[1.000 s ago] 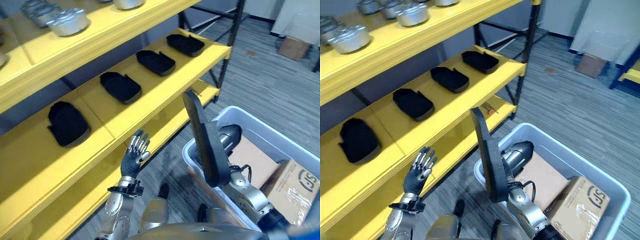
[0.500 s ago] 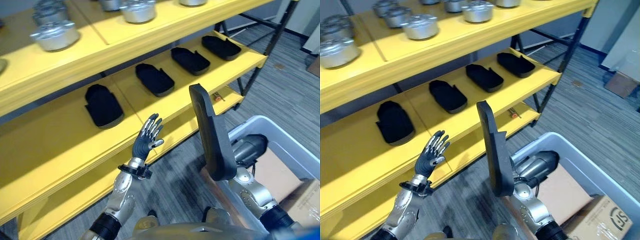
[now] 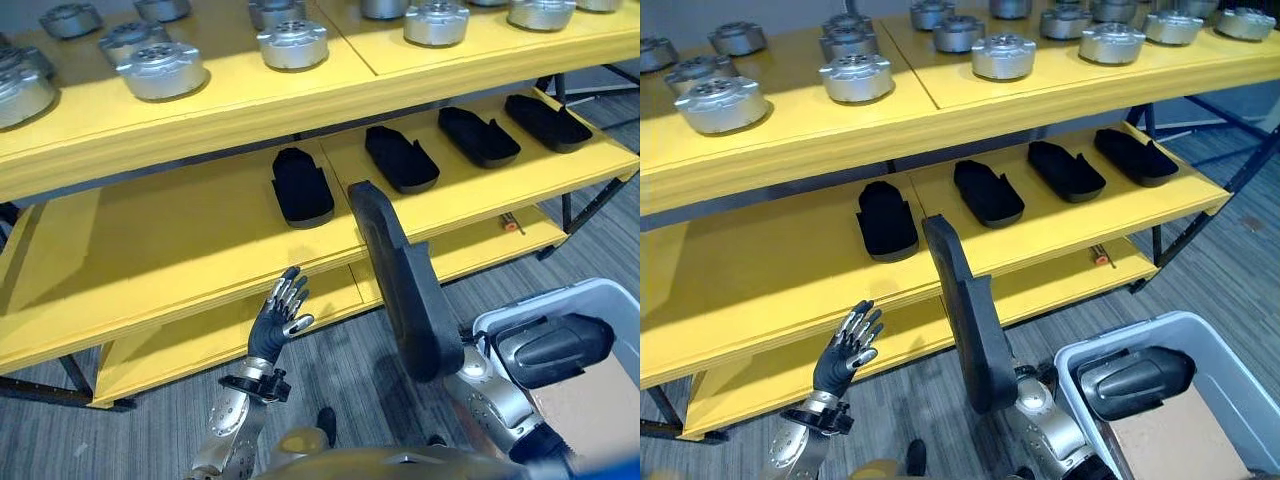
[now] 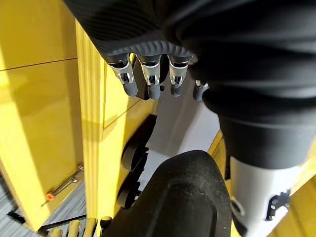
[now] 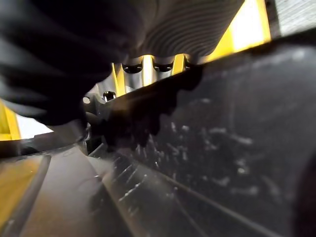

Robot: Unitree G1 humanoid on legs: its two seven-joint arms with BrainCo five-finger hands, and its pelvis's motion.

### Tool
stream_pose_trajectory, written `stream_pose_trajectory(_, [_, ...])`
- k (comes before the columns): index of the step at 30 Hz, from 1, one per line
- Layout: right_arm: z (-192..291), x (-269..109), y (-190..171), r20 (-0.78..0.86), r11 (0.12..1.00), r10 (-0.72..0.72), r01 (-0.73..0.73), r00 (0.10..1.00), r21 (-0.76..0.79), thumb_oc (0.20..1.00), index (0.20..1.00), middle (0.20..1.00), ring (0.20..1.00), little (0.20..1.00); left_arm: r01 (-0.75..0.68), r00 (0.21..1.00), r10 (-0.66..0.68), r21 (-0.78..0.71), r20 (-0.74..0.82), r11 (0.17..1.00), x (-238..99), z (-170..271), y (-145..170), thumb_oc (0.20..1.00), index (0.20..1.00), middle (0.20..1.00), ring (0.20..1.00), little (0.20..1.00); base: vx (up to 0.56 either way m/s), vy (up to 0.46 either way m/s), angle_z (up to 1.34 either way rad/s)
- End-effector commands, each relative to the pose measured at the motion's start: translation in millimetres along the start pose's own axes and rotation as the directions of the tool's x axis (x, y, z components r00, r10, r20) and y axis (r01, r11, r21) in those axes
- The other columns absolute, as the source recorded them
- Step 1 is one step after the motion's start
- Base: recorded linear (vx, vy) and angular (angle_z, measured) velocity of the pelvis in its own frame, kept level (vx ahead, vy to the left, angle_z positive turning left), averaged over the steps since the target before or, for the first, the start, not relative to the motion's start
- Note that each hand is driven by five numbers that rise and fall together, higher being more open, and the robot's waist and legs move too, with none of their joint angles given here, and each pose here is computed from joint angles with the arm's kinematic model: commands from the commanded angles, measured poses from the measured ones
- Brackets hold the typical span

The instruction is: Move parts from the plastic box to the shelf.

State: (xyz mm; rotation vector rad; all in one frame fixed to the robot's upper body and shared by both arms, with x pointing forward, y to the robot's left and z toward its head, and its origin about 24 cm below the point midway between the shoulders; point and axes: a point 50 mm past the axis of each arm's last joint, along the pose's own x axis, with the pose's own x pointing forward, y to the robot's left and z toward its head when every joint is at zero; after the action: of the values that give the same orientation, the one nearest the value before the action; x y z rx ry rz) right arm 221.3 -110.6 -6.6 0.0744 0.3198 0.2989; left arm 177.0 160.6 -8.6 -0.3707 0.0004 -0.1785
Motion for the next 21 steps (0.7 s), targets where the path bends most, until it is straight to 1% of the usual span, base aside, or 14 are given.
stream_pose_trajectory(1, [42.4, 8.0, 22.4, 0.191, 0.992, 0.12, -0.111, 0.974, -0.056, 0.2, 0.2, 0.2, 0.2, 0.2, 0.065, 0.978, -0.078, 0.07, 0.192, 0.995, 18.9, 35.0, -9.8, 1.0, 1.0, 1.0, 1.0, 1.0, -0.08, 0.217, 0.11])
stream_pose_trajectory(11, [43.3, 19.6, 49.1, 0.149, 0.982, 0.187, -0.183, 0.971, -0.038, 0.2, 0.2, 0.2, 0.2, 0.2, 0.071, 0.981, -0.087, 0.097, 0.172, 0.993, 25.5, 33.6, -13.0, 1.0, 1.0, 1.0, 1.0, 1.0, -0.06, 0.166, 0.07])
stream_pose_trajectory(16, [43.4, 19.4, 52.5, 0.144, 0.98, 0.201, -0.199, 0.969, -0.026, 0.2, 0.2, 0.2, 0.2, 0.2, 0.078, 0.982, -0.093, 0.099, 0.162, 0.992, 30.4, 32.5, -17.0, 1.0, 1.0, 1.0, 1.0, 1.0, 0.02, 0.02, 0.0])
stream_pose_trajectory(18, [42.0, 16.2, 53.9, 0.14, 0.98, 0.2, -0.199, 0.97, -0.019, 0.2, 0.2, 0.2, 0.2, 0.2, 0.045, 0.984, -0.064, 0.116, 0.167, 0.992, 28.7, 30.6, -20.5, 1.0, 1.0, 1.0, 1.0, 1.0, 0.17, -0.04, 0.61])
stream_pose_trajectory(21, [38.5, 13.4, 53.6, 0.137, 0.981, 0.195, -0.196, 0.971, -0.013, 0.2, 0.2, 0.2, 0.2, 0.2, 0.026, 0.988, -0.039, 0.087, 0.148, 0.996, 26.9, 25.0, -23.9, 1.0, 1.0, 1.0, 1.0, 1.0, 0.13, -0.038, 0.66])
